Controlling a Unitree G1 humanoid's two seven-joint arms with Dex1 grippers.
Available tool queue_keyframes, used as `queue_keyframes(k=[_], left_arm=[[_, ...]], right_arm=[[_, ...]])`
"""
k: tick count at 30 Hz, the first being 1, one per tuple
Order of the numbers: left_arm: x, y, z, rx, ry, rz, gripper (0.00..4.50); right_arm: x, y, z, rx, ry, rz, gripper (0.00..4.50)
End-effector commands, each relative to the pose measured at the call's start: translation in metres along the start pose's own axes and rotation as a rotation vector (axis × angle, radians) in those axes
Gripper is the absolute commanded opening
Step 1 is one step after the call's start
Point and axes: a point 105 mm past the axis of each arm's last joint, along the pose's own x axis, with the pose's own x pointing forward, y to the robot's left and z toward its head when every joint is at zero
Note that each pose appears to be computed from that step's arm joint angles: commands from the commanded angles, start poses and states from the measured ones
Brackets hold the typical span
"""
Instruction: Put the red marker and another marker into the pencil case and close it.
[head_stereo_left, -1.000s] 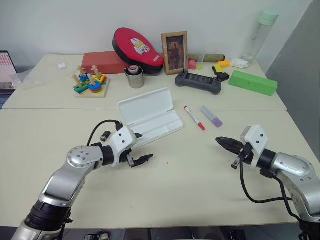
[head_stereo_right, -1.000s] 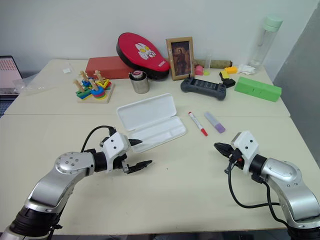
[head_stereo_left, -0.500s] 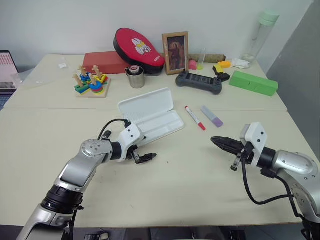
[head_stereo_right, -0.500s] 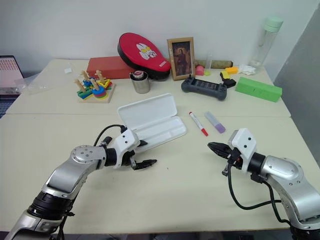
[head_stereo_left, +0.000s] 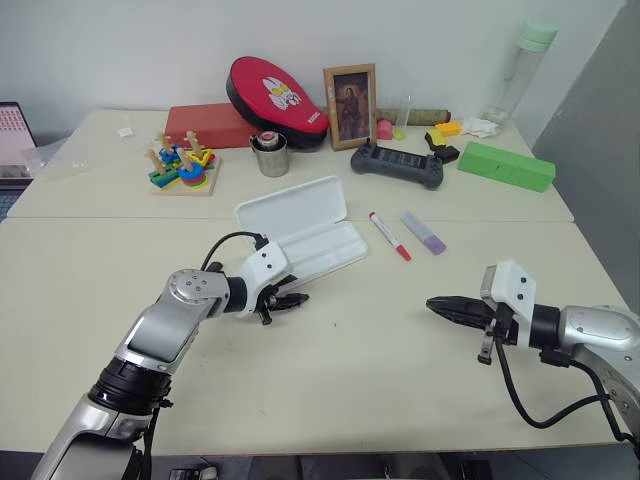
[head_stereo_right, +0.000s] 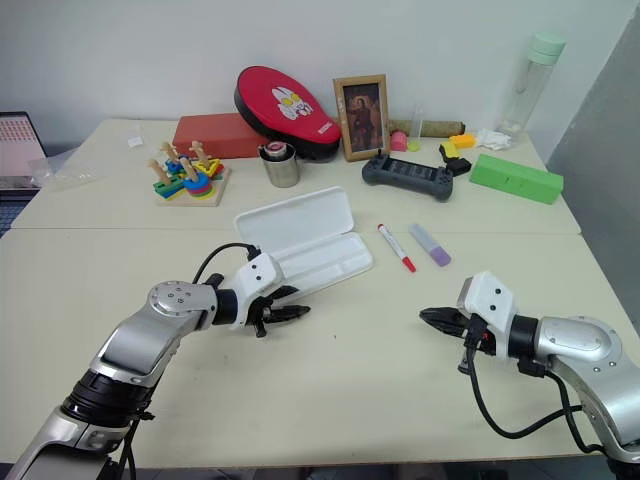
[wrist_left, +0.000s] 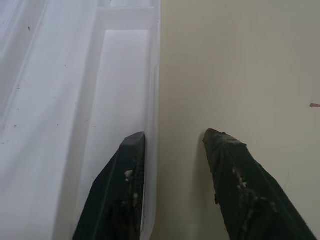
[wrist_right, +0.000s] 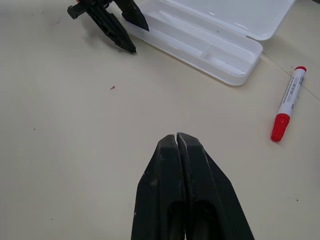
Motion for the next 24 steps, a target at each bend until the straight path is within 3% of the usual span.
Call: queue_keyframes(k=[1, 7, 24], left_arm=[[0.003, -0.002, -0.003, -0.019, 0.016, -0.010, 1.16], [0.004, -0.002, -0.003, 0.002, 0.026, -0.009, 0.04], [-0.007, -0.003, 0.014, 0.185, -0.034, -0.002, 0.04]], right_arm=[[0.003, 0.003, 0.011, -0.038, -0.031, 0.014, 0.00], [0.004, 0.003, 0.011, -0.037, -0.028, 0.019, 0.00], [0.001, 0.002, 0.007, -0.039, -0.025, 0.010, 0.00]])
